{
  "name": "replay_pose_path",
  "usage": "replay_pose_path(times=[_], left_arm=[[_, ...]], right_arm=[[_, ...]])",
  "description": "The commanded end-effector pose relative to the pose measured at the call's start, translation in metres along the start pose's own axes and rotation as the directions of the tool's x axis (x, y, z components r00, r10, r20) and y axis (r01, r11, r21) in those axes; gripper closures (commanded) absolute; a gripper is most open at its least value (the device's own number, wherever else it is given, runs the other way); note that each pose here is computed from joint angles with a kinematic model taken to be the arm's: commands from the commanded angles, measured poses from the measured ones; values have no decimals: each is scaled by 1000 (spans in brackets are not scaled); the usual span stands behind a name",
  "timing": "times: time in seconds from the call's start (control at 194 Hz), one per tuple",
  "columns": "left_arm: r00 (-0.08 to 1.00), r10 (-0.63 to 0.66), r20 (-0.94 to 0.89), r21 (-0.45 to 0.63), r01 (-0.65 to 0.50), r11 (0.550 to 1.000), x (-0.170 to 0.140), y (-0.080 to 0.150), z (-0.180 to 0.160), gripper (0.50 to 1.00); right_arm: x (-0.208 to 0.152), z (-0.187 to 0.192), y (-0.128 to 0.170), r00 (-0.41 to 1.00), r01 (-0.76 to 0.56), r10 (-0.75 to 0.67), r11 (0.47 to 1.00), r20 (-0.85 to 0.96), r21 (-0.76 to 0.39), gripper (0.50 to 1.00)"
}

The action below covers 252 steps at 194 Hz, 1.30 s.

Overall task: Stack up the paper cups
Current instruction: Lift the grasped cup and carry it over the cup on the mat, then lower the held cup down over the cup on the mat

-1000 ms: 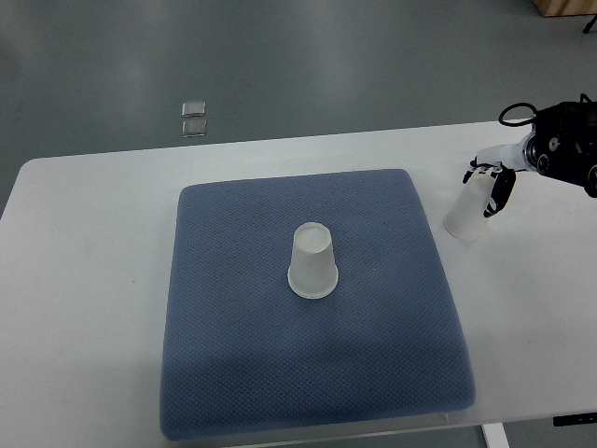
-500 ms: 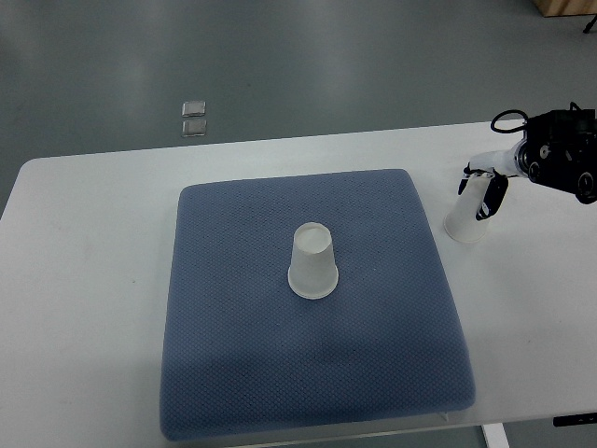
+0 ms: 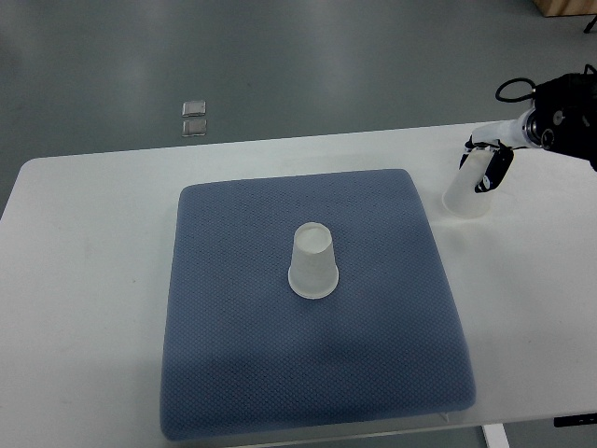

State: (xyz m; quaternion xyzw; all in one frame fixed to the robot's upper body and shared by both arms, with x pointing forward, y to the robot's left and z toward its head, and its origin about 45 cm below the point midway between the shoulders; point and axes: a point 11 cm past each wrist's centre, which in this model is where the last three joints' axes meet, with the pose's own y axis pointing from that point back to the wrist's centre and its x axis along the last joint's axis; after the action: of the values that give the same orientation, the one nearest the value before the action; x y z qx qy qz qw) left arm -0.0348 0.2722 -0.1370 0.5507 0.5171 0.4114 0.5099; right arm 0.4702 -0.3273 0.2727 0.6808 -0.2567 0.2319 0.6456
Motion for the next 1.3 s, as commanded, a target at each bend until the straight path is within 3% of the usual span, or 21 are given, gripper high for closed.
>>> replay_pose_path(times=[0.0, 0.222, 0.387, 0.639, 0.768, 1.057, 1.294], left_arm=[[1000, -1, 2, 0, 1, 1000, 0, 0, 0, 500], [1000, -8, 8, -3, 8, 1000, -3, 0, 2, 500], [1000, -11, 10, -3, 11, 1000, -3, 0, 2, 500], [1000, -12, 7, -2, 12, 1000, -4, 0, 1, 500], [1000, -12, 6, -4, 12, 1000, -4, 0, 2, 500], [1000, -11, 4, -2, 11, 1000, -3, 0, 1, 500], [1000, -8, 0, -3, 8, 1000, -2, 0, 1, 500]], right_arm=[[30, -7, 37, 1000, -15, 15, 1000, -10, 27, 852], [92, -26, 145, 994, -37, 40, 999, -105, 35, 852], [98, -49, 185, 985, -44, 55, 997, -163, 67, 850], [98, -80, 200, 977, -41, 64, 992, -202, 116, 852], [99, -131, 209, 978, -31, 69, 981, -196, 190, 852], [62, -246, 190, 964, 47, 37, 951, -264, 305, 850], [36, -278, 176, 951, 100, 7, 939, -309, 329, 848]])
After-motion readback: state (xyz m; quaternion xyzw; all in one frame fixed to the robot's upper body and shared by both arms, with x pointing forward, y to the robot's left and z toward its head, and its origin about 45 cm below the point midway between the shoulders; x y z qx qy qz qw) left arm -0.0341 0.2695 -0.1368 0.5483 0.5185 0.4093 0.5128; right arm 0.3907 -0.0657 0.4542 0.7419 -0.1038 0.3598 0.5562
